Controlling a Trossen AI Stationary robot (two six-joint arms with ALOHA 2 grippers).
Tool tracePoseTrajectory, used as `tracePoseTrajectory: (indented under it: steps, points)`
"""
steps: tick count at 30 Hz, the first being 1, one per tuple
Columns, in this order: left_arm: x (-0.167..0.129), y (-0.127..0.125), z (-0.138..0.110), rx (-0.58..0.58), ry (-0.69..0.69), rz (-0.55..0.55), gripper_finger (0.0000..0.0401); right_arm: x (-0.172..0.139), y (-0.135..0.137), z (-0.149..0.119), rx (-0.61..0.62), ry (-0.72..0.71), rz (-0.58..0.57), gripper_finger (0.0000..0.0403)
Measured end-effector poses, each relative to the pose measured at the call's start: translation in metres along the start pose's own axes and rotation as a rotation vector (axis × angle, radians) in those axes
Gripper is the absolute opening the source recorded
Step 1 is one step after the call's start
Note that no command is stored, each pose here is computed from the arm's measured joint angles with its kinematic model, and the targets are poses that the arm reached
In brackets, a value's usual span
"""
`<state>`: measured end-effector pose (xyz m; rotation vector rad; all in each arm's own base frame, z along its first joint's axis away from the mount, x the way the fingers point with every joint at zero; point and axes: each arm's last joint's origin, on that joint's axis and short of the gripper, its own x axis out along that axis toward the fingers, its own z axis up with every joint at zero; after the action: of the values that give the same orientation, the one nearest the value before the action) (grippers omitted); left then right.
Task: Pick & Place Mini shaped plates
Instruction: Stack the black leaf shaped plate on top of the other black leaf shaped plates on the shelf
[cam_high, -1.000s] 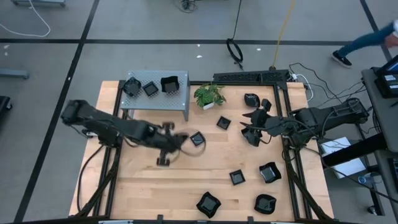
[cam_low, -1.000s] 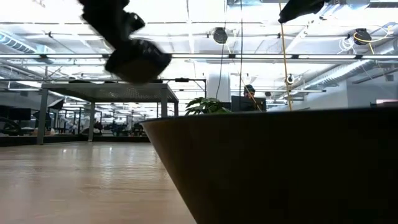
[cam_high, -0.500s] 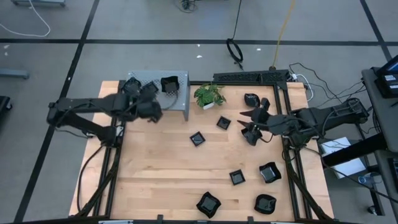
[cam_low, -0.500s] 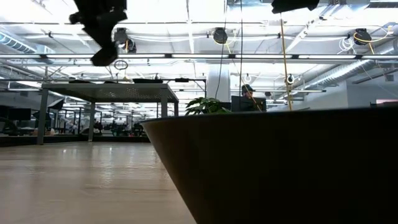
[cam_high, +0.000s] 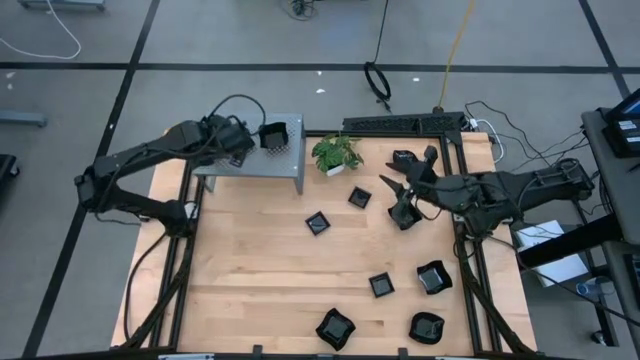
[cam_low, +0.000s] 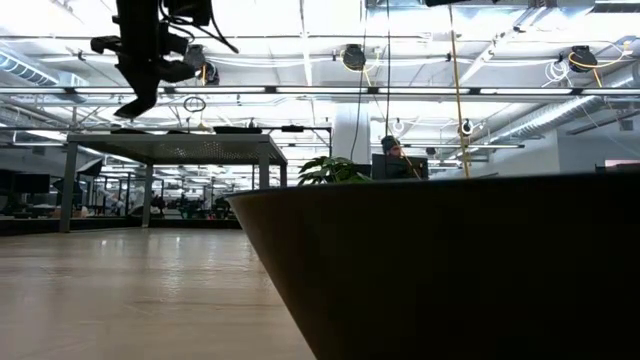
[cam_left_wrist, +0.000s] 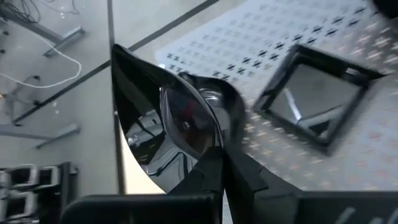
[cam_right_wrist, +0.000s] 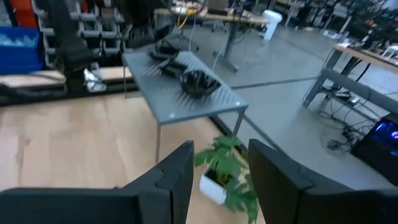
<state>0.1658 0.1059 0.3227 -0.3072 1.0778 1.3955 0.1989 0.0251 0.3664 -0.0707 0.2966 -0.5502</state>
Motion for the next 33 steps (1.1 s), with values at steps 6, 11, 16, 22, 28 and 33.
tracePoseTrajectory:
  steps: [6,11,16,22,28,33]
  points:
    - [0.009,0.009,0.006,0.071,0.035,0.010,0.0013,0.006,-0.007,0.006,0.002,-0.041,-0.042,0.0139]
    - [0.017,0.012,0.013,0.048,0.020,0.014,0.0006,0.011,-0.016,0.007,-0.011,-0.032,-0.092,0.0139]
    - [0.023,0.014,0.021,0.016,0.010,-0.045,0.0013,0.017,-0.024,0.008,-0.050,-0.030,-0.139,0.0139]
    - [0.024,0.014,0.021,-0.085,0.023,-0.066,0.0009,0.022,-0.034,0.008,-0.127,-0.015,-0.192,0.0139]
    - [0.025,0.013,0.021,-0.142,0.040,-0.088,0.0005,0.027,-0.044,0.008,-0.170,0.004,-0.244,0.0139]
    - [0.027,0.011,0.021,-0.157,0.056,-0.079,0.0014,0.030,-0.050,0.008,-0.205,0.019,-0.275,0.0139]
